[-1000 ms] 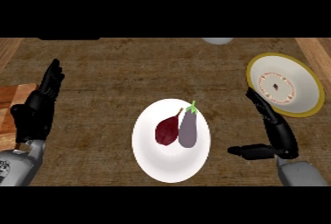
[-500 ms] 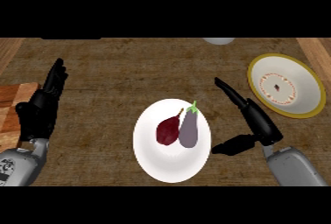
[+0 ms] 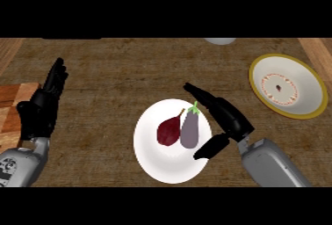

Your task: Pick the pear from the plate and place it in the bowl

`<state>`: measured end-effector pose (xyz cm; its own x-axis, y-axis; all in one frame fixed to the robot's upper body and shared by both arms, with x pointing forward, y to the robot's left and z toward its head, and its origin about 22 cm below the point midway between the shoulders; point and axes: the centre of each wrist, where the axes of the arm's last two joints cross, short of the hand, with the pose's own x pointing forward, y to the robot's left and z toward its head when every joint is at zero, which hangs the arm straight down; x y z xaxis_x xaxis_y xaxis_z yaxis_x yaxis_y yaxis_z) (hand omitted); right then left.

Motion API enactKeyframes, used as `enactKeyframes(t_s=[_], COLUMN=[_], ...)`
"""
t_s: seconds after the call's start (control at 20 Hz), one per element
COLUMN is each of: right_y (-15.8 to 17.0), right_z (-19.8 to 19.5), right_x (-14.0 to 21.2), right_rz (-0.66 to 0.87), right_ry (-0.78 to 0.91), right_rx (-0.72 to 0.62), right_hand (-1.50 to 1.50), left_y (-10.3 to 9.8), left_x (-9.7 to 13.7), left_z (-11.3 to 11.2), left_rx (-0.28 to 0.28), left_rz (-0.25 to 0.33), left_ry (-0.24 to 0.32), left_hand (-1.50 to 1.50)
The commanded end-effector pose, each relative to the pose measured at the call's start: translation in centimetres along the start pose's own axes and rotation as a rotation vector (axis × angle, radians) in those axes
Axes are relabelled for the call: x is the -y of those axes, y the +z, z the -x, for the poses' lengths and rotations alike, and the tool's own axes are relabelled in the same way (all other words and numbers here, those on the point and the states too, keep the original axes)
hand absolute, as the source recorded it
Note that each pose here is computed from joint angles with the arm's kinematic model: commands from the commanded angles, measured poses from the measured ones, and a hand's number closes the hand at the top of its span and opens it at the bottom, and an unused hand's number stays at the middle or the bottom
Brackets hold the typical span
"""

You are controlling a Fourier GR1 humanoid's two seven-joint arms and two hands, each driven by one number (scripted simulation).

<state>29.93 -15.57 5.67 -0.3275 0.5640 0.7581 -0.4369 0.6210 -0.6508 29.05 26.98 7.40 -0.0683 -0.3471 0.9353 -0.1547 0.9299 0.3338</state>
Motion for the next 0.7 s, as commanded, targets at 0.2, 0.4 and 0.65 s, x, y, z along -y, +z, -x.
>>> enactKeyframes(t_s=[0.2,0.4,0.65], right_y=[-1.2,-3.5,-4.1], right_z=[0.6,1.4,2.7], right_x=[-3.4,-5.0,-4.9], right_rz=[-0.092,-0.075,-0.108], right_ry=[0.064,0.062,0.067], right_rx=[-0.149,-0.142,-0.148], right_hand=[-1.50,-1.50,-1.50], left_y=[1.3,-0.5,1.6], left_x=[0.5,1.6,0.4], left_z=[-0.5,0.4,0.9], left_rx=[0.010,-0.004,0.005], left_rz=[0.010,-0.005,0.004], left_ry=[0.000,-0.017,-0.003], left_hand=[0.00,0.00,0.00])
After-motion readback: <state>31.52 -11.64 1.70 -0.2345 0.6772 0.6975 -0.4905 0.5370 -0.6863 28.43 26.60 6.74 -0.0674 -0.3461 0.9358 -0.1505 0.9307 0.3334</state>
